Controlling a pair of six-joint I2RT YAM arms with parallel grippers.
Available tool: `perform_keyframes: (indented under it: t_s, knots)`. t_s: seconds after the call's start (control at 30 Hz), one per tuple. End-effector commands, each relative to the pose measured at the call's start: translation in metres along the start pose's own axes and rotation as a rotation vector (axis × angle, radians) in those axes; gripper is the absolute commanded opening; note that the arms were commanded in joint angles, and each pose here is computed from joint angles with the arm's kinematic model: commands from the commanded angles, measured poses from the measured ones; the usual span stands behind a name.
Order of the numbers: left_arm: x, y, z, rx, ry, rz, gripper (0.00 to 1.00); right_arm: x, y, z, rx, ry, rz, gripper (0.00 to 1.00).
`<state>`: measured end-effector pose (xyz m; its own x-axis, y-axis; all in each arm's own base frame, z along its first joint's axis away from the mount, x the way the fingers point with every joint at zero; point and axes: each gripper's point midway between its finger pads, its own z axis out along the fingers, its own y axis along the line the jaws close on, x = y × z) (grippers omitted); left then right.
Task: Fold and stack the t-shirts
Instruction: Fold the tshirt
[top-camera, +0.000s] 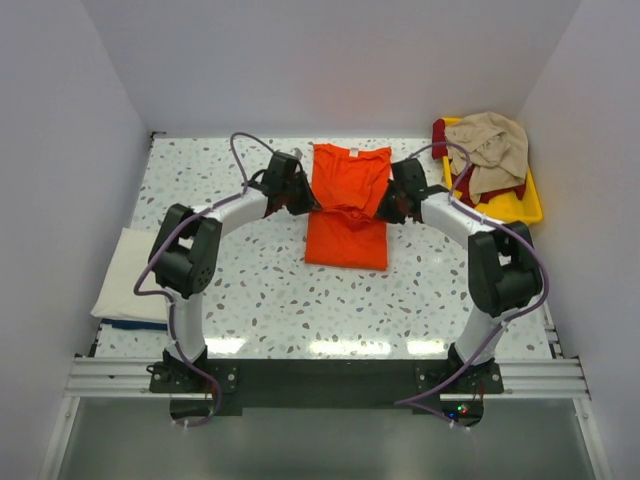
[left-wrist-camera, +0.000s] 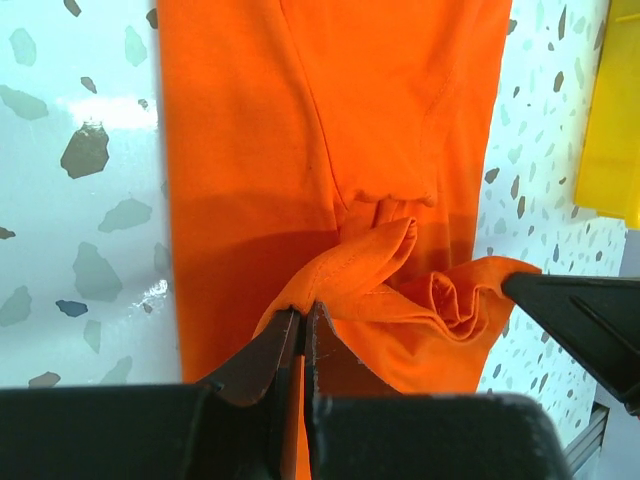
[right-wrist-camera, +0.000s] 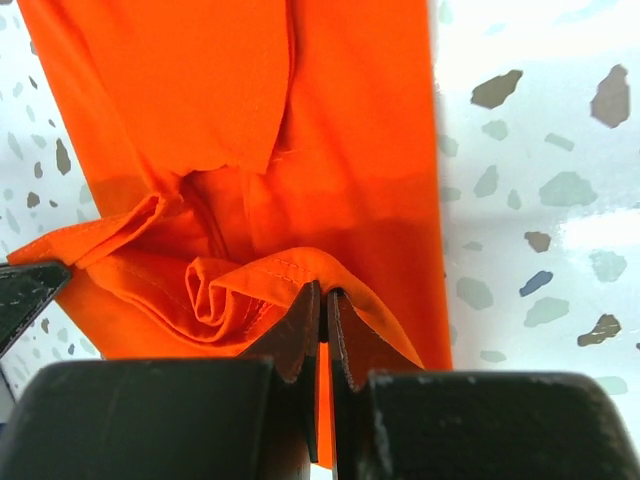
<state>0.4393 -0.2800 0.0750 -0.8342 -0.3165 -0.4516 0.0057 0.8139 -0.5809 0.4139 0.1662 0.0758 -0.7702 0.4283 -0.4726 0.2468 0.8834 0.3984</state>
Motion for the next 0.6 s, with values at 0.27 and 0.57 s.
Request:
perform_keyframes:
  t_s: [0.27, 0.57]
  knots:
    - [-0.025, -0.004, 0.007, 0.044, -0.025, 0.024, 0.0, -0.033, 0.014, -0.002, -0.083, -0.041, 0.009, 0.0]
    - [-0.045, -0.004, 0.002, 0.063, -0.068, 0.057, 0.28, -0.048, 0.017, 0.006, -0.124, -0.038, 0.011, 0.2]
